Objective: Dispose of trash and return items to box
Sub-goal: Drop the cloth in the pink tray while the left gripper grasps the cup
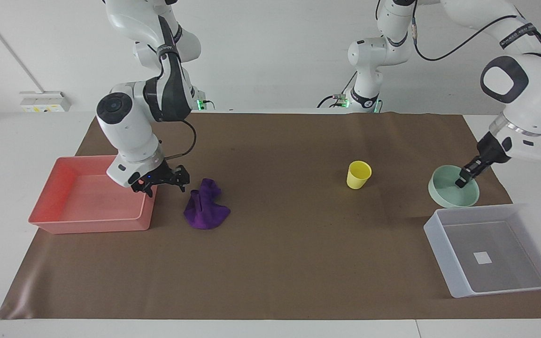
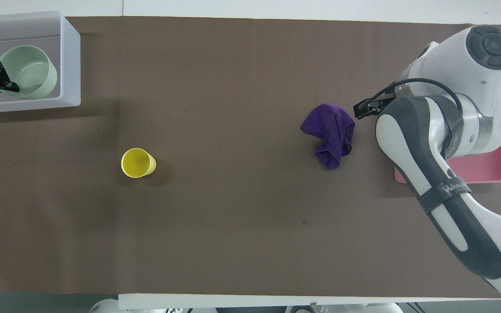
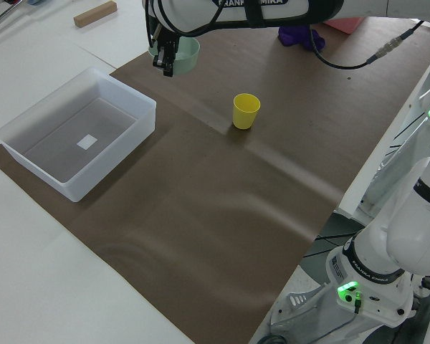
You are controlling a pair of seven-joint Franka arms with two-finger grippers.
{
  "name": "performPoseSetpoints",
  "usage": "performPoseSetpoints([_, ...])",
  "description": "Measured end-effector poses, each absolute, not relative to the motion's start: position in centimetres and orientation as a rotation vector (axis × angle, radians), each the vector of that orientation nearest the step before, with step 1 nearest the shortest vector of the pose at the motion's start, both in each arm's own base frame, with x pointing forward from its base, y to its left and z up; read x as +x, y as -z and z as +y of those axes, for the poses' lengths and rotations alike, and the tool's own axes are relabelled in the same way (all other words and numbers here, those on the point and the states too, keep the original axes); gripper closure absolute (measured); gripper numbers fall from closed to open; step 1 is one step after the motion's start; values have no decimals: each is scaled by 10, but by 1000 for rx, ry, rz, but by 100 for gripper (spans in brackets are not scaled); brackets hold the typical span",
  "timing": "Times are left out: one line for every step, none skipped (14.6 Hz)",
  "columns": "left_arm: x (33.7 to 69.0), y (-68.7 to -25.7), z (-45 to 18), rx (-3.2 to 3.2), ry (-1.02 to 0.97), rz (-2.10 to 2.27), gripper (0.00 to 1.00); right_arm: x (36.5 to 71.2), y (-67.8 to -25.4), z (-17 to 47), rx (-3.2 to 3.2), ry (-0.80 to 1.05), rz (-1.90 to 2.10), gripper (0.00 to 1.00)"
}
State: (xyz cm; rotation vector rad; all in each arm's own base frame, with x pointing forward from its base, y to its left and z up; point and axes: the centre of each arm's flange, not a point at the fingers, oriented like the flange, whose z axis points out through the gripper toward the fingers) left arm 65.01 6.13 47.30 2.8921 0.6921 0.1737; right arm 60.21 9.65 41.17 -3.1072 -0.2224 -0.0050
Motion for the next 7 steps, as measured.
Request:
performPoseSetpoints([670,-451,79,2887,-185,732,97,601,-401,108,-3109,13,-225,0])
performPoseSetpoints([690,-431,94,2885,-192,761,97,601,-388,117,-3110,24,-229,0])
performPoseSetpoints([707,-411,104,2884,-204,779,97,600,-372,126,-3113,28,-235,0])
performPoseSetpoints([720,-393,109,2884,-231,788,97,599,-356,132,-3116,32,-235,0])
performPoseSetpoints([729,-376,111,2884,-258,793,97,598,-341,138,-3119,40,-231,1])
performPoseSetpoints([733,-361,112,2885,-267,798,97,597,-329,144,-3122,45,-222,3])
performPoseSetpoints([735,-350,113,2890,-273,800,97,597,-321,148,-3124,48,-212,3])
